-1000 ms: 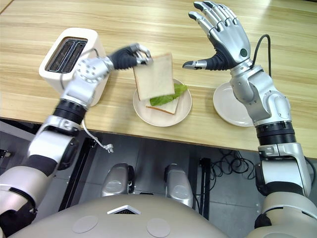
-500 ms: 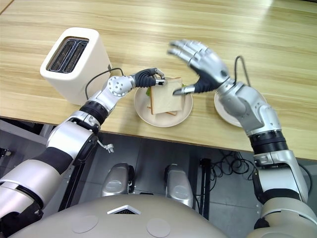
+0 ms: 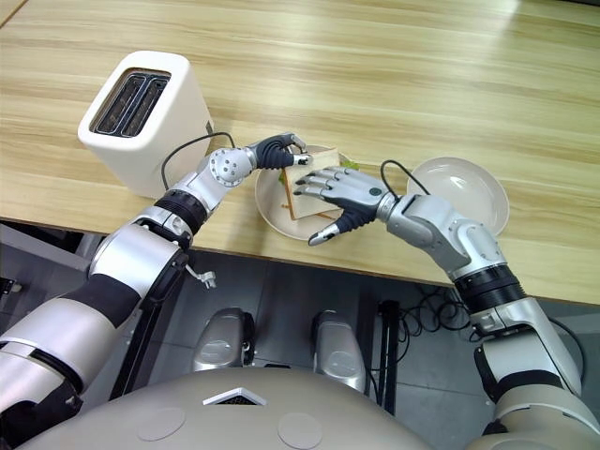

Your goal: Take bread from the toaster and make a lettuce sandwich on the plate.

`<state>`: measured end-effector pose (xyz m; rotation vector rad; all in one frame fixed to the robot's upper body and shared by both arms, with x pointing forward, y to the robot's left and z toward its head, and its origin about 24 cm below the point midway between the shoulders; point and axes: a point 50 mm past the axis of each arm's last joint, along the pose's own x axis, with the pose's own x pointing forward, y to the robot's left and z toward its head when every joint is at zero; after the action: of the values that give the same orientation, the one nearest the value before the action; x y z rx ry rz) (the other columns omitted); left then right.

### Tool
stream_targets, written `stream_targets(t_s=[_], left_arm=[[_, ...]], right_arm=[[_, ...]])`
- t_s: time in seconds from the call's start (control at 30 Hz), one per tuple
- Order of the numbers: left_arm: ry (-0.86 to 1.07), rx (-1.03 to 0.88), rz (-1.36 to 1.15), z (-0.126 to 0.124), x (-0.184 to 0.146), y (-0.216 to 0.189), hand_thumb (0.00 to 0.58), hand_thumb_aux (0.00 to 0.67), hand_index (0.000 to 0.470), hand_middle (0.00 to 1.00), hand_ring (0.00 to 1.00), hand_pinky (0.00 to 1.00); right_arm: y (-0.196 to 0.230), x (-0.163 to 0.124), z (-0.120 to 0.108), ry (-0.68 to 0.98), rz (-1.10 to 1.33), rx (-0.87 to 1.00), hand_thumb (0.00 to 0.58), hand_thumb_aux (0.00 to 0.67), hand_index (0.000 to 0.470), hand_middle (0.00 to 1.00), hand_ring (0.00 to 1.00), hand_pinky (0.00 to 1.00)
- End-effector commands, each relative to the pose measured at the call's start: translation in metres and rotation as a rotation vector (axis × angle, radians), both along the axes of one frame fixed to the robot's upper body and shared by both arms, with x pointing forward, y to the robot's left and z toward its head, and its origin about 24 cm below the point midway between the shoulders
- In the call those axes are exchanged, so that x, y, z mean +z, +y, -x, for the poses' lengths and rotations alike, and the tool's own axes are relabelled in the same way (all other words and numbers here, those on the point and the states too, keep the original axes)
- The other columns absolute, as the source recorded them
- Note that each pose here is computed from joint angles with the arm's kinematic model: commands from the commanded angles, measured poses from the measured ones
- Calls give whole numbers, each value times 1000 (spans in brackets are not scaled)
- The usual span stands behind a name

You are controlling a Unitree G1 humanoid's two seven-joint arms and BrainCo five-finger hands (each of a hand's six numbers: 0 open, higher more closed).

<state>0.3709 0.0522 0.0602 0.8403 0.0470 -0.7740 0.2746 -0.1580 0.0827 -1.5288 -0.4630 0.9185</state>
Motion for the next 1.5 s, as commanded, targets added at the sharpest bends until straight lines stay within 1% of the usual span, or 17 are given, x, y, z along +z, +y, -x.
stream_targets(t_s=[0.03, 0.33, 0.37, 0.4, 0.43, 0.47, 0.93, 0.97, 1.0, 1.03, 1.1, 1.13, 1.17, 1.2, 1.23, 1.27, 1.5], left_arm=[[21, 7, -65, 1, -7, 1, 580, 670, 460, 1000, 1000, 1000], [-21, 28, -99, 1, -8, -2, 580, 670, 460, 1000, 1000, 1000], [-46, 44, -94, -1, -4, -1, 521, 457, 314, 0, 0, 0], [-78, 64, -85, -4, 1, 0, 310, 213, 146, 0, 0, 0], [-112, 80, -74, -7, 7, 0, 310, 213, 146, 0, 0, 0], [-152, 97, -50, -10, 15, 0, 27, 16, 11, 0, 0, 0], [-748, 104, 393, 5, 126, 66, 0, 0, 0, 0, 0, 0], [-715, 71, 377, 13, 122, 71, 92, 55, 38, 0, 0, 0], [-682, 42, 363, 21, 117, 77, 443, 344, 236, 0, 0, 0], [-645, 8, 334, 29, 112, 83, 567, 570, 391, 0, 0, 0], [-591, -46, 272, 47, 103, 96, 580, 670, 460, 486, 486, 486], [-556, -69, 242, 55, 99, 102, 580, 670, 460, 1000, 1000, 1000], [-520, -84, 218, 63, 95, 108, 580, 670, 460, 1000, 1000, 1000], [-481, -96, 198, 69, 92, 113, 580, 670, 460, 1000, 1000, 1000], [-442, -112, 177, 76, 88, 116, 580, 670, 460, 1000, 1000, 1000], [-403, -127, 155, 83, 83, 118, 580, 670, 460, 1000, 1000, 1000], [-137, -238, 23, 113, 30, 107, 580, 670, 460, 1000, 1000, 1000]], right_arm=[[-3, -13, -3, 0, 144, -33, 0, 0, 0, 0, 0, 0], [0, -44, 2, 126, 344, -49, 0, 0, 0, 0, 0, 0], [0, -48, 2, 150, 364, -50, 0, 0, 0, 0, 0, 0], [-1, -52, 2, 169, 383, -50, 0, 0, 0, 0, 0, 0], [-2, -55, 2, 184, 395, -53, 0, 0, 0, 0, 0, 0], [-1, -58, 2, 198, 406, -53, 0, 0, 0, 0, 0, 0], [1, -41, -29, 79, 230, -121, 0, 0, 0, 0, 0, 0], [1, -26, -36, 17, 150, -138, 0, 0, 0, 0, 0, 0], [1, -10, -40, -44, 80, -148, 0, 0, 0, 0, 0, 0], [-1, 7, -43, -108, 9, -157, 0, 0, 0, 0, 0, 0], [-5, 35, -43, -191, -115, -162, 0, 0, 0, 0, 0, 0], [-7, 45, -40, -210, -155, -162, 0, 0, 0, 0, 0, 0], [-9, 51, -37, -207, -186, -163, 0, 0, 0, 0, 0, 0], [-10, 54, -32, -194, -205, -156, 500, 420, 289, 141, 141, 141], [-10, 56, -27, -176, -219, -144, 500, 420, 289, 141, 141, 141], [-9, 57, -21, -150, -239, -132, 571, 586, 402, 918, 918, 918], [-8, -6, 23, 272, -147, -107, 580, 670, 460, 1000, 1000, 1000]])
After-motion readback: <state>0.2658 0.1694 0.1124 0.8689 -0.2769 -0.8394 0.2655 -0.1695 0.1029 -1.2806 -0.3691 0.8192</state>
